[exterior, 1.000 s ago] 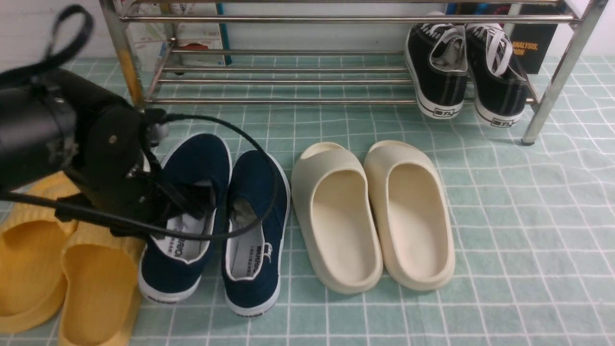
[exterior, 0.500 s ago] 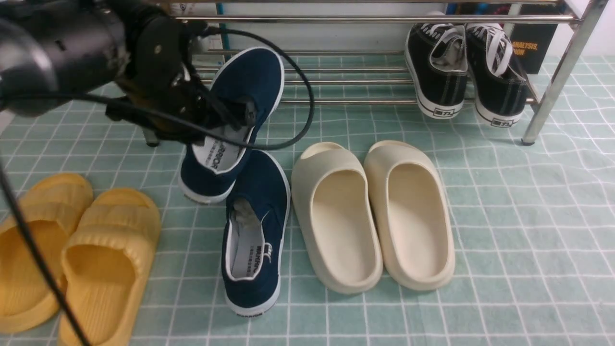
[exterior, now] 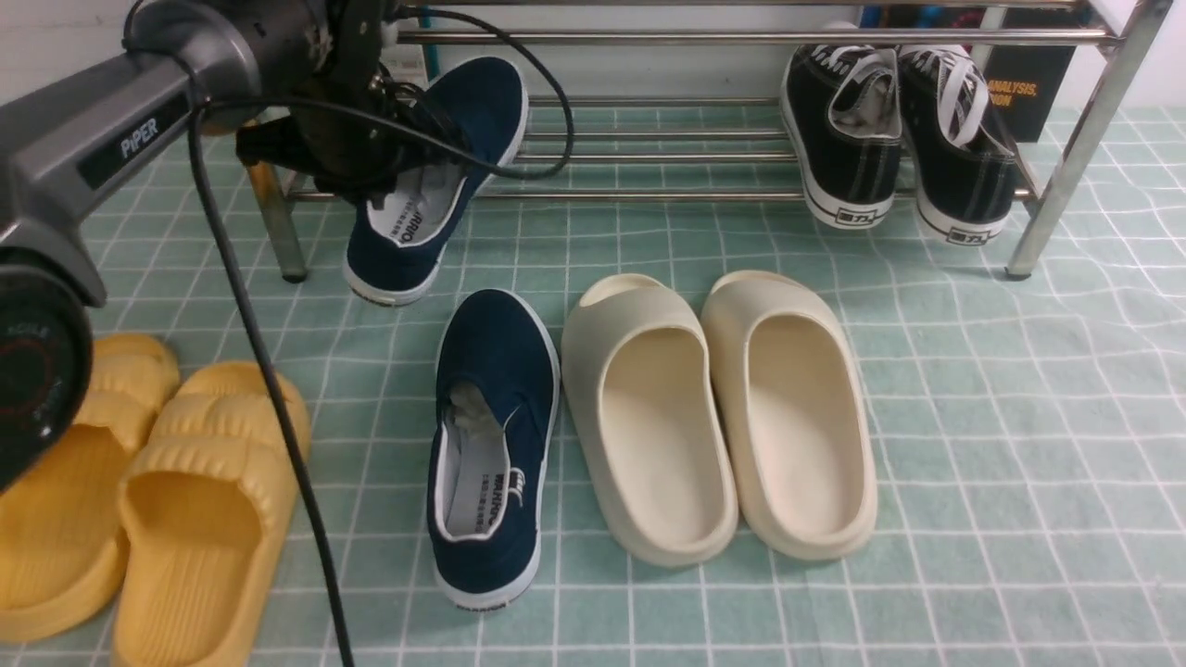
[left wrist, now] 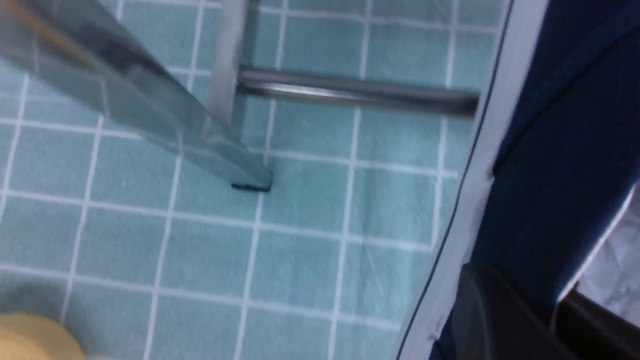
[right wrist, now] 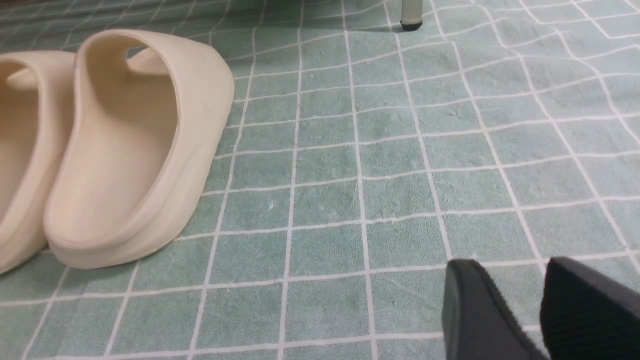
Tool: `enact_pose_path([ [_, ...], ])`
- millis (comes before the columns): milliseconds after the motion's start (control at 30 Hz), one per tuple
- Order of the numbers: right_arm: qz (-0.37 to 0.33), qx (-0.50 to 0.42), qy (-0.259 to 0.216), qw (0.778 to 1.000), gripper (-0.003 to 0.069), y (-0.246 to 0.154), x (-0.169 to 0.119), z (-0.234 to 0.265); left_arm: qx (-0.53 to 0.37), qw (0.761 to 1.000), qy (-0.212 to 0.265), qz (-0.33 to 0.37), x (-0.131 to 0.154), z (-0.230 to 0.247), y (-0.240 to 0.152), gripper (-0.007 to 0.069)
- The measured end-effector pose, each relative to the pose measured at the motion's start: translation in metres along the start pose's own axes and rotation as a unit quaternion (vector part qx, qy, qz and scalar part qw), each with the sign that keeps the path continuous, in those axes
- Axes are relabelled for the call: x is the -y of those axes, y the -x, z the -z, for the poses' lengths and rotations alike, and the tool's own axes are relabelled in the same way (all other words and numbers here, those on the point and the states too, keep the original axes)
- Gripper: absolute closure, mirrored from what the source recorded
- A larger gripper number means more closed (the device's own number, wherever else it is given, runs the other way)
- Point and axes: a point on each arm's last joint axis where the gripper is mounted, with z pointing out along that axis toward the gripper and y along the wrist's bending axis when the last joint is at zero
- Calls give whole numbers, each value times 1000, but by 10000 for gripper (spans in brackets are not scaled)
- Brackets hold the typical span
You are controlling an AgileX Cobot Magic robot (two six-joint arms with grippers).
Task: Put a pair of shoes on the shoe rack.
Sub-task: Use the left arm to put a shoe into the shoe rack
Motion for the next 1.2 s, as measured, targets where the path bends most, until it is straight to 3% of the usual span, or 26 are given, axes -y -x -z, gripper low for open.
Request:
enact_pose_path([
  [300, 0, 0, 0, 1000, 419, 0, 0, 0, -15, 999, 2, 45, -6, -14, 11, 607],
  [567, 0, 0, 0, 1000, 419, 0, 0, 0, -63, 994, -44, 72, 1, 11, 10, 607],
  [900, 0, 0, 0, 1000, 419, 0, 0, 0, 13, 995, -54, 83, -3, 34, 28, 607],
  [1200, 0, 0, 0, 1000, 415, 0, 0, 0, 43, 993, -66, 93, 1, 18, 32, 607],
])
